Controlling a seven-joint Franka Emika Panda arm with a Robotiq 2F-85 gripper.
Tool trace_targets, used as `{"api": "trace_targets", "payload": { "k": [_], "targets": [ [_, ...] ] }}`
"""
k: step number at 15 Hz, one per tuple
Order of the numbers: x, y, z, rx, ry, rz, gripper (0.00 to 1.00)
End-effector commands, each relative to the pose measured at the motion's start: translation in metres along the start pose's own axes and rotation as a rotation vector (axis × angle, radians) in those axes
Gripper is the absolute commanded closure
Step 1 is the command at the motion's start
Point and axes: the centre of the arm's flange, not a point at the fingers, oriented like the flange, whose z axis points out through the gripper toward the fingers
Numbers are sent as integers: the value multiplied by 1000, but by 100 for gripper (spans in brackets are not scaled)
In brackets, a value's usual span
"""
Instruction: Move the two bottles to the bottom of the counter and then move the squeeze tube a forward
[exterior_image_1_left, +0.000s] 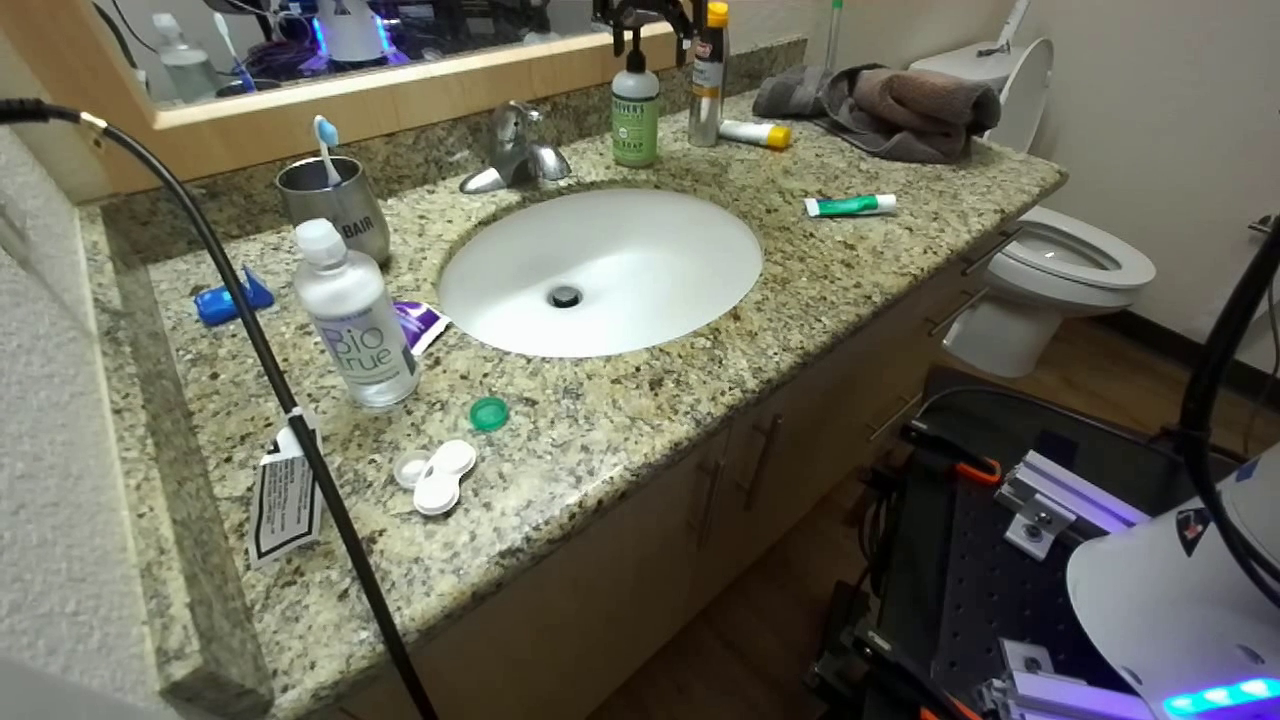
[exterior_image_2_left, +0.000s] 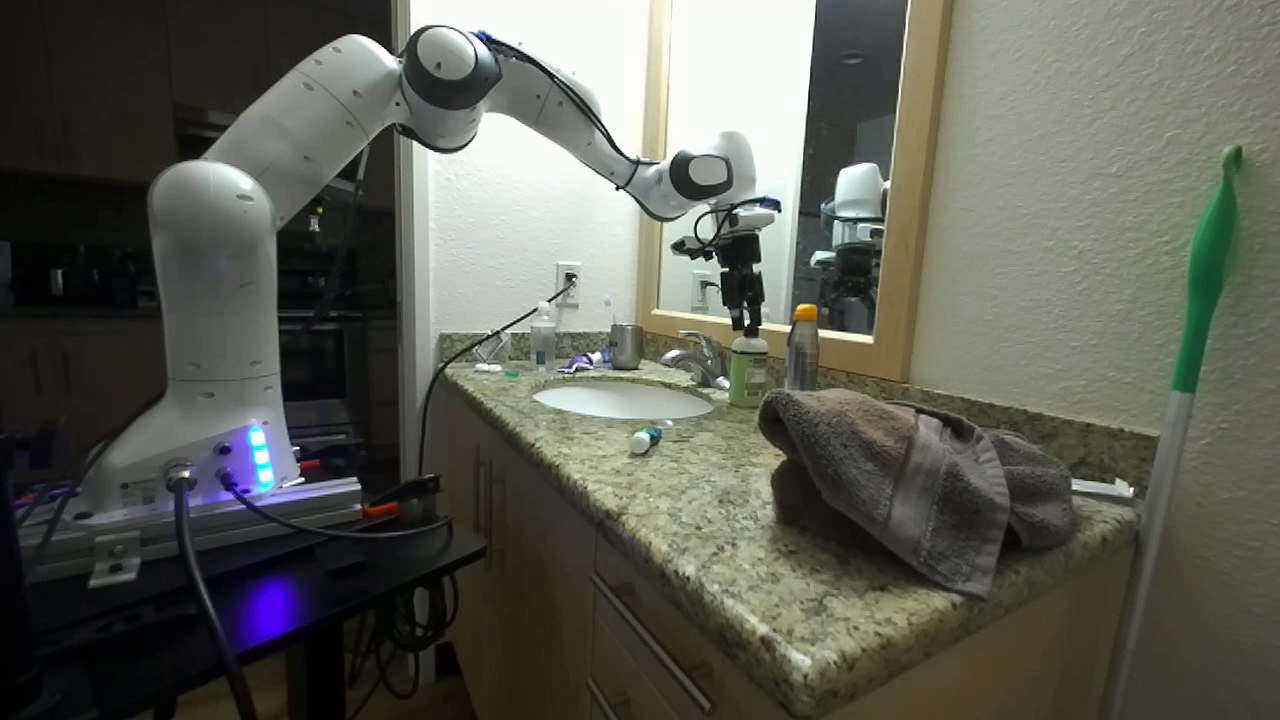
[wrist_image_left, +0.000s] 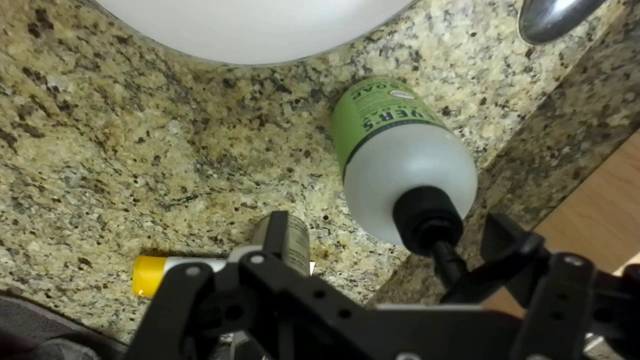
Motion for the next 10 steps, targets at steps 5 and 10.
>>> {"api": "trace_targets", "payload": {
  "k": [5,10],
  "targets": [
    [-3,-2,-3,28,-7,-3,63],
    [2,-4,-17,124,-29,42,95]
  ]
}}
